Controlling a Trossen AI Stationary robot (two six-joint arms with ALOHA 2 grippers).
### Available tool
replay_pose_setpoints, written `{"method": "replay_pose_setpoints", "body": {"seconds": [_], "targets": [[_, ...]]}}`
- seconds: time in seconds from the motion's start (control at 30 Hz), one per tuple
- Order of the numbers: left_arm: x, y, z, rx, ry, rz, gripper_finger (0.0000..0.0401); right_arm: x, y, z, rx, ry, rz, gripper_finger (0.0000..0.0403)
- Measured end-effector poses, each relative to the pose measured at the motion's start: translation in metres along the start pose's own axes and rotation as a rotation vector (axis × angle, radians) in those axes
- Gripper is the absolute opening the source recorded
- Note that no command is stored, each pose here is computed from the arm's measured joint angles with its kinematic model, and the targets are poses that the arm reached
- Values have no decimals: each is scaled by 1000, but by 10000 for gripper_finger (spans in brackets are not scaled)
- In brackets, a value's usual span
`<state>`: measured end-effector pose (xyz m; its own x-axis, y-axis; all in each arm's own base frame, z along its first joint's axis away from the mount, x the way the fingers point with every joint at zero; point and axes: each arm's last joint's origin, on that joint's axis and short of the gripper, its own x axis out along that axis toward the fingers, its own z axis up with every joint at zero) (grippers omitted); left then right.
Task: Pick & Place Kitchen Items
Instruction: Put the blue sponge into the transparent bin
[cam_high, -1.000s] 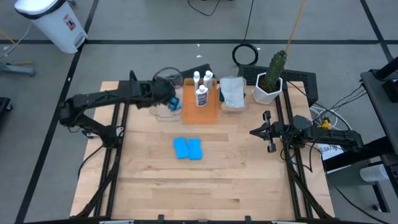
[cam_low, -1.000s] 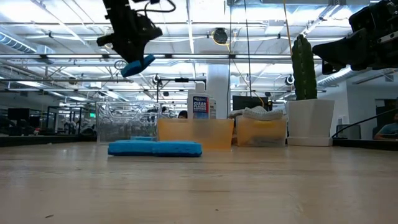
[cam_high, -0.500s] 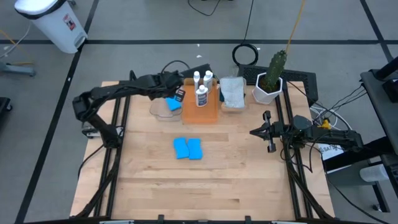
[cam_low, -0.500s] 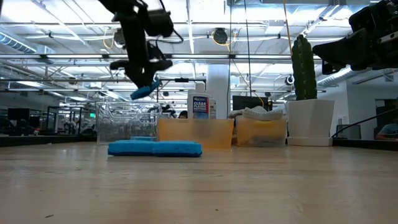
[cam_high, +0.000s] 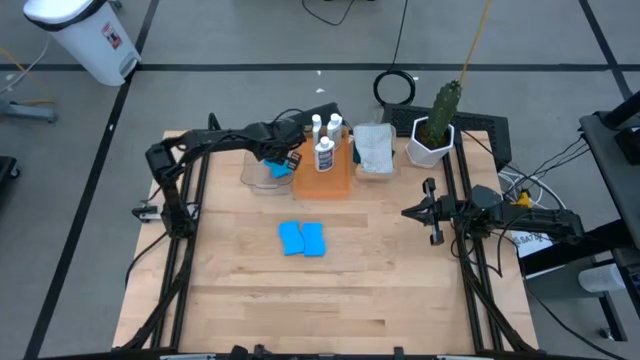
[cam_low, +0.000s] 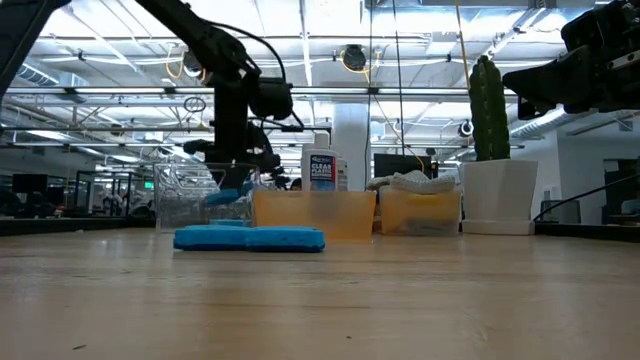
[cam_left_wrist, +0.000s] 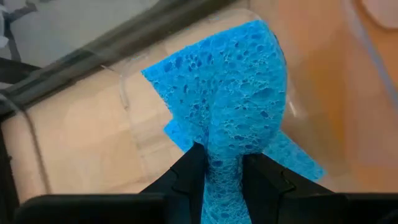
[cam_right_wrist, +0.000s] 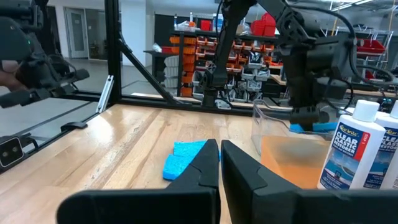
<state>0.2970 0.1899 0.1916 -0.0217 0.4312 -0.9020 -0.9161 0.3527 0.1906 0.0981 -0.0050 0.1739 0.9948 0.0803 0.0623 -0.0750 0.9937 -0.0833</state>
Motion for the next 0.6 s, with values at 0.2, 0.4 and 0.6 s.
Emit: {"method": "replay_pose_setpoints", "body": {"seconds": [0.2,0.4,0.6], "targets": [[9,-4,-2,67,29,-5,93,0,0,0,0,-1,0,0],[10,-5,-3,84,62,-52,115,0,0,0,0,0,0,0],[10,-3,-1,95,54,-39,217,0,0,0,0,0,0,0]]}}
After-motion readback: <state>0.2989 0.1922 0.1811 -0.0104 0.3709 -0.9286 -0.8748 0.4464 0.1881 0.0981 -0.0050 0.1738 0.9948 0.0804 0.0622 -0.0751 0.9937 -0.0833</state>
